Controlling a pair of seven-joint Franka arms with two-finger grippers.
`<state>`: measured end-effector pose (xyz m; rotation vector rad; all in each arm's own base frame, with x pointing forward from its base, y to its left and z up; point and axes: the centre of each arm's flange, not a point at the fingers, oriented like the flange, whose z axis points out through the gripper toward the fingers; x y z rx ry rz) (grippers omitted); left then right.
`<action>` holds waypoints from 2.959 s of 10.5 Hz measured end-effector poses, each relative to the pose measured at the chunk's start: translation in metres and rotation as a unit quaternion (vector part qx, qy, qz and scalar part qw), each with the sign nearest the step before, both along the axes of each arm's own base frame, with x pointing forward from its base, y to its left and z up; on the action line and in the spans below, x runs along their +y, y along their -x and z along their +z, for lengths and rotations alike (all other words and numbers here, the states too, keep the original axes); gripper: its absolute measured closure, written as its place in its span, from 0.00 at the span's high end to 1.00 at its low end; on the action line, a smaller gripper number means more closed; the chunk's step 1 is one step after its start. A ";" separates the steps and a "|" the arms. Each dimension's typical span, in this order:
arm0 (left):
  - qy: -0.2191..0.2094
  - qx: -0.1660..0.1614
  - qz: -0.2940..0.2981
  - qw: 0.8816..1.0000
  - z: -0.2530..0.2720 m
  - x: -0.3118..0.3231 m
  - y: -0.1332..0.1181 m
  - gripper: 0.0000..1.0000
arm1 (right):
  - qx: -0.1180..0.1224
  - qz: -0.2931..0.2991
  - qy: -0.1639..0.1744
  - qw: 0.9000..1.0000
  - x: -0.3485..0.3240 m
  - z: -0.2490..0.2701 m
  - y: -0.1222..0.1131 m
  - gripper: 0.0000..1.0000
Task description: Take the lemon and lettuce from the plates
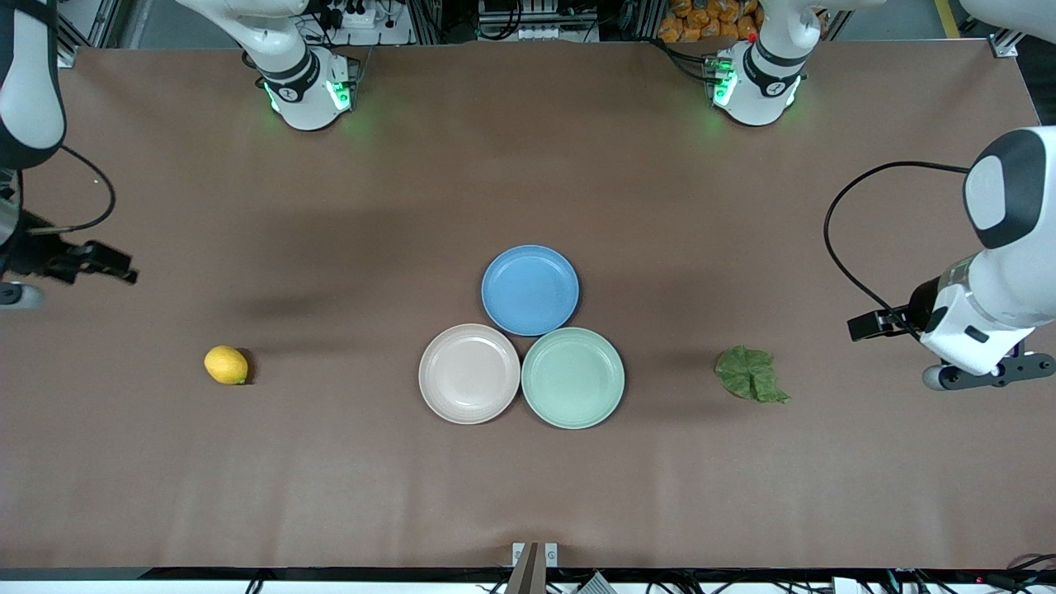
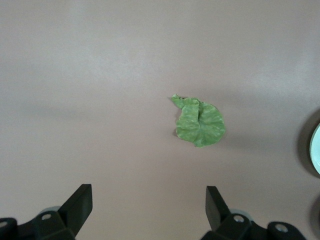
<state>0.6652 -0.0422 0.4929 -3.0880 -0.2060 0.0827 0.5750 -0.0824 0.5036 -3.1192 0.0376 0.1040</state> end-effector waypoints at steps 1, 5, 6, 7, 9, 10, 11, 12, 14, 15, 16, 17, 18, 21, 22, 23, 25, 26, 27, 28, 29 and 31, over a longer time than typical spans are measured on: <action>-0.001 -0.004 0.003 1.000 0.005 0.004 0.001 1.00 | 0.014 -0.003 0.000 1.000 0.016 0.005 -0.003 1.00; -0.002 -0.020 0.010 1.000 0.030 0.014 0.008 1.00 | 0.024 -0.008 0.000 1.000 0.014 0.001 -0.007 1.00; 0.000 -0.028 0.011 1.000 0.042 0.015 0.012 1.00 | 0.021 -0.008 0.000 1.000 0.015 0.005 -0.007 1.00; 0.002 -0.036 0.015 0.999 0.056 0.021 0.017 1.00 | 0.015 -0.007 0.001 1.000 0.015 0.011 -0.008 1.00; 0.007 -0.048 0.028 0.998 0.077 0.041 0.025 1.00 | -0.007 -0.004 0.003 1.000 0.019 0.034 -0.008 1.00; 0.008 -0.050 0.031 0.998 0.083 0.045 0.029 1.00 | -0.020 -0.001 0.004 1.000 0.022 0.048 -0.007 1.00; 0.009 -0.051 0.030 0.998 0.087 0.044 0.031 1.00 | -0.033 0.001 0.005 0.999 0.024 0.062 -0.005 1.00; 0.010 -0.053 0.027 0.998 0.091 0.041 0.033 1.00 | -0.045 0.002 0.006 0.999 0.025 0.074 -0.003 1.00; 0.012 -0.061 0.022 0.998 0.102 0.035 0.038 1.00 | -0.069 0.005 0.009 0.998 0.028 0.096 0.000 1.00; 0.013 -0.068 0.018 0.997 0.111 0.030 0.042 1.00 | -0.080 0.009 0.011 0.997 0.032 0.103 0.002 1.00; 0.014 -0.075 0.012 0.997 0.121 0.023 0.047 1.00 | -0.089 0.014 0.011 0.996 0.038 0.109 0.002 1.00; 0.016 -0.080 0.006 0.997 0.129 0.014 0.051 1.00 | -0.094 0.019 0.011 0.995 0.044 0.112 0.003 1.00; 0.016 -0.081 0.002 0.997 0.132 0.007 0.054 1.00 | -0.096 0.022 0.011 0.995 0.047 0.114 0.003 1.00; 0.017 -0.079 0.010 0.997 0.130 0.000 0.054 1.00 | -0.063 0.031 0.008 0.997 0.059 0.120 0.012 1.00; 0.017 -0.078 0.013 0.997 0.128 0.004 0.054 1.00 | -0.048 0.035 0.006 0.998 0.064 0.127 0.018 1.00; 0.016 -0.075 0.017 0.997 0.124 0.009 0.053 1.00 | -0.039 0.037 0.006 0.999 0.067 0.131 0.022 1.00; 0.015 -0.075 0.026 0.997 0.107 0.019 0.049 1.00 | -0.033 0.036 0.005 0.999 0.066 0.133 0.024 1.00; 0.014 -0.074 0.031 0.997 0.099 0.026 0.048 1.00 | -0.034 0.036 0.005 0.999 0.066 0.134 0.025 1.00; 0.014 -0.074 0.033 0.997 0.097 0.028 0.048 1.00 | -0.035 0.035 0.006 0.999 0.065 0.136 0.027 1.00; 0.014 -0.076 0.033 0.996 0.099 0.028 0.049 1.00 | -0.035 0.035 0.006 0.999 0.065 0.139 0.030 1.00; 0.015 -0.079 0.032 0.996 0.103 0.027 0.051 1.00 | -0.034 0.034 0.005 0.999 0.064 0.143 0.033 1.00; 0.016 -0.083 0.032 0.996 0.111 0.029 0.063 1.00 | -0.035 0.033 0.005 0.999 0.063 0.145 0.035 1.00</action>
